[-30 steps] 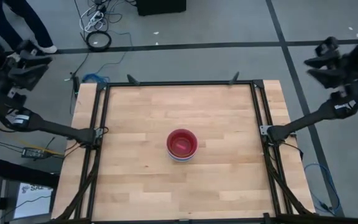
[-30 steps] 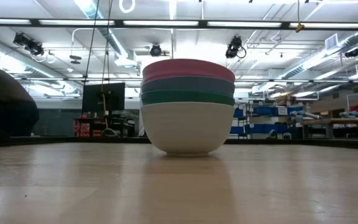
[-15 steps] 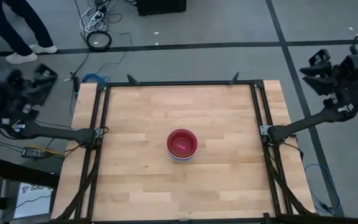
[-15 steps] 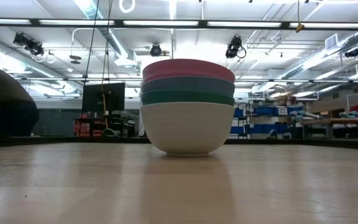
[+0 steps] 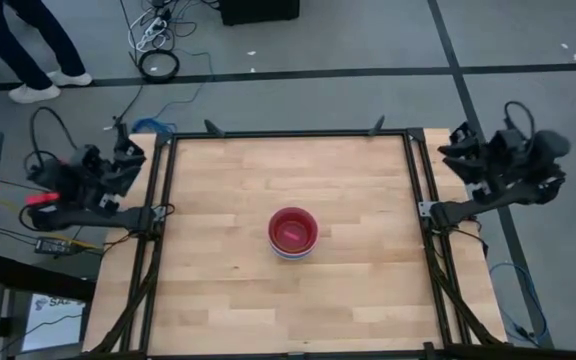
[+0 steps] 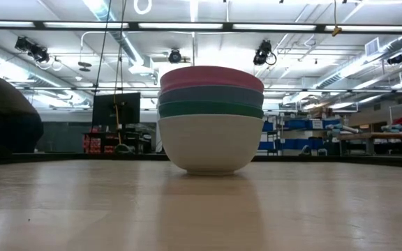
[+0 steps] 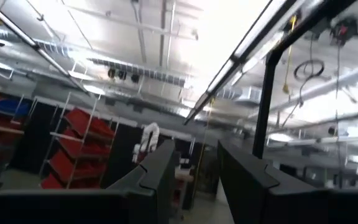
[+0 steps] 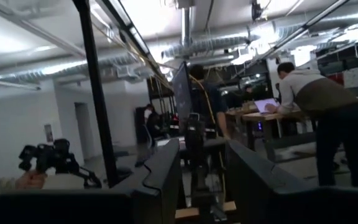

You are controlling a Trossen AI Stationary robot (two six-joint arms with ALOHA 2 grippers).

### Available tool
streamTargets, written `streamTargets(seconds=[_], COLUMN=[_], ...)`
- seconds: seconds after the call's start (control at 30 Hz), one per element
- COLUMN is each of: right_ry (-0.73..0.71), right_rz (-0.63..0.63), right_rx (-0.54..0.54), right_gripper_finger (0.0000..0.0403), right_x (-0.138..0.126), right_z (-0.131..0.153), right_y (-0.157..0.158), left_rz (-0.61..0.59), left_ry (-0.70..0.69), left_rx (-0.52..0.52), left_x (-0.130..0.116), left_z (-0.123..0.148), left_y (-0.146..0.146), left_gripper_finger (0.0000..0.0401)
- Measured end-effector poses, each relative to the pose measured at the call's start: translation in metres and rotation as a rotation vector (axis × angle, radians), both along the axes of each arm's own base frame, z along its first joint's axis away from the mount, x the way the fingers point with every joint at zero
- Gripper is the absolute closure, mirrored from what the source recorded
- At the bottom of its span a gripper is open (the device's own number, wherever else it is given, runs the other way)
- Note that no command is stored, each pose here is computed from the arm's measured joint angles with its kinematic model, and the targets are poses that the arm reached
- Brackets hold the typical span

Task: Nest bowls inside each other
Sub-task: Return to Home Position

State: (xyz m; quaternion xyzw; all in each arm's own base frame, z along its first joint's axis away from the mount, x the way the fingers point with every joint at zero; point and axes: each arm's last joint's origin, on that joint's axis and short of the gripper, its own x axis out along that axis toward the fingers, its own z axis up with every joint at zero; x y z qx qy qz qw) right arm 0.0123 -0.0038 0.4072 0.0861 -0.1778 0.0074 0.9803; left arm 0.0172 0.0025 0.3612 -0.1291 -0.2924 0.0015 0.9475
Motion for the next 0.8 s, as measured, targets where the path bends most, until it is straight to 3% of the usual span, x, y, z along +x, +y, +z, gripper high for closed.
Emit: streamTargets(seconds=[0.13,0.4,0.53,0.8], right_ry=[-0.022,0.068,0.088,0.1], right_rz=[0.002,-0.062,-0.061,-0.028], right_rx=[0.028,0.146,0.212,0.305], right_gripper_finger=[0.0283,0.0284,0.0285,0.0286], right_x=[0.006,0.027,0.042,0.068], right_z=[-0.029,-0.079,-0.101,-0.149], right_y=[0.001,0.003,0.006,0.012], left_rz=[-0.011,-0.003,-0.045,-0.08], left_ry=[0.017,0.139,0.187,0.122], left_rx=[-0.016,-0.045,-0.144,-0.208], left_x=[0.007,0.031,0.049,0.069], left_z=[-0.021,-0.067,-0.098,-0.15], left_y=[0.0,0.0,-0.001,-0.001], left_gripper_finger=[0.0272,0.0272,0.0272,0.0272])
